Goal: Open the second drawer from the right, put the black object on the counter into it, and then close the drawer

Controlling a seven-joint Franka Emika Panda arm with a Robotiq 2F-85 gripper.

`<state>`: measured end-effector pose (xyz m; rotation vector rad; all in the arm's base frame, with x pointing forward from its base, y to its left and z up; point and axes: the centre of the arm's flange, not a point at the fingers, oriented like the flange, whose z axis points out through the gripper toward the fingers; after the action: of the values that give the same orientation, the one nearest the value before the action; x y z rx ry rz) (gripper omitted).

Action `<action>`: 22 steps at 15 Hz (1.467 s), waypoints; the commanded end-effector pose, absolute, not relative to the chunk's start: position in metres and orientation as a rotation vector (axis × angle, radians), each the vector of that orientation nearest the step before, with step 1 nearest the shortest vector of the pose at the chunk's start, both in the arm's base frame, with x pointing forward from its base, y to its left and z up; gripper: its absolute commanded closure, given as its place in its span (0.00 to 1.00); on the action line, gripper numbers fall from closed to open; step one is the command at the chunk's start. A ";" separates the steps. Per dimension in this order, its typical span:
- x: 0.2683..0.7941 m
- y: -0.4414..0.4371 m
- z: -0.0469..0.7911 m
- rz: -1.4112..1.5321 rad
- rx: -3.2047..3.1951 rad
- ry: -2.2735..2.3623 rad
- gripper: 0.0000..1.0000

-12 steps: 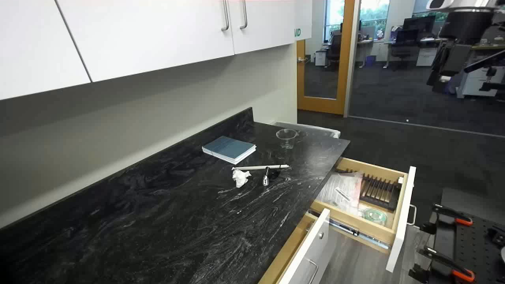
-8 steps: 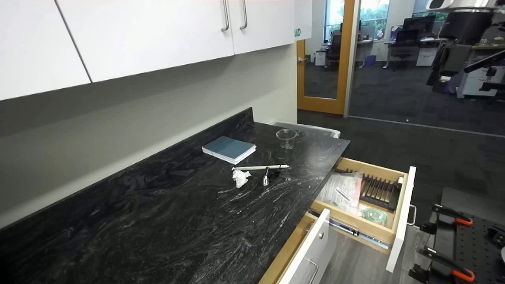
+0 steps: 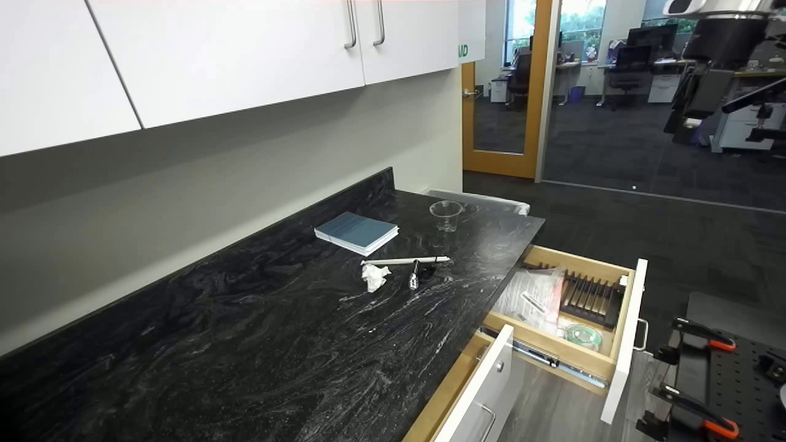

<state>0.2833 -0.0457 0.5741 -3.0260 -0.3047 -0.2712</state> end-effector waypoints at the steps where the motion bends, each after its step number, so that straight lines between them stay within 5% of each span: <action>1: 0.283 -0.046 0.574 -0.271 -3.026 -0.305 0.00; 9: 0.303 0.030 0.562 -0.217 -3.064 -0.572 0.00; 16: 0.320 0.192 0.452 0.017 -3.071 -1.075 0.00; 22: 0.300 0.230 0.388 0.108 -3.022 -1.270 0.00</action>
<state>0.3000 0.2302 0.3878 -3.0212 -1.2711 0.1095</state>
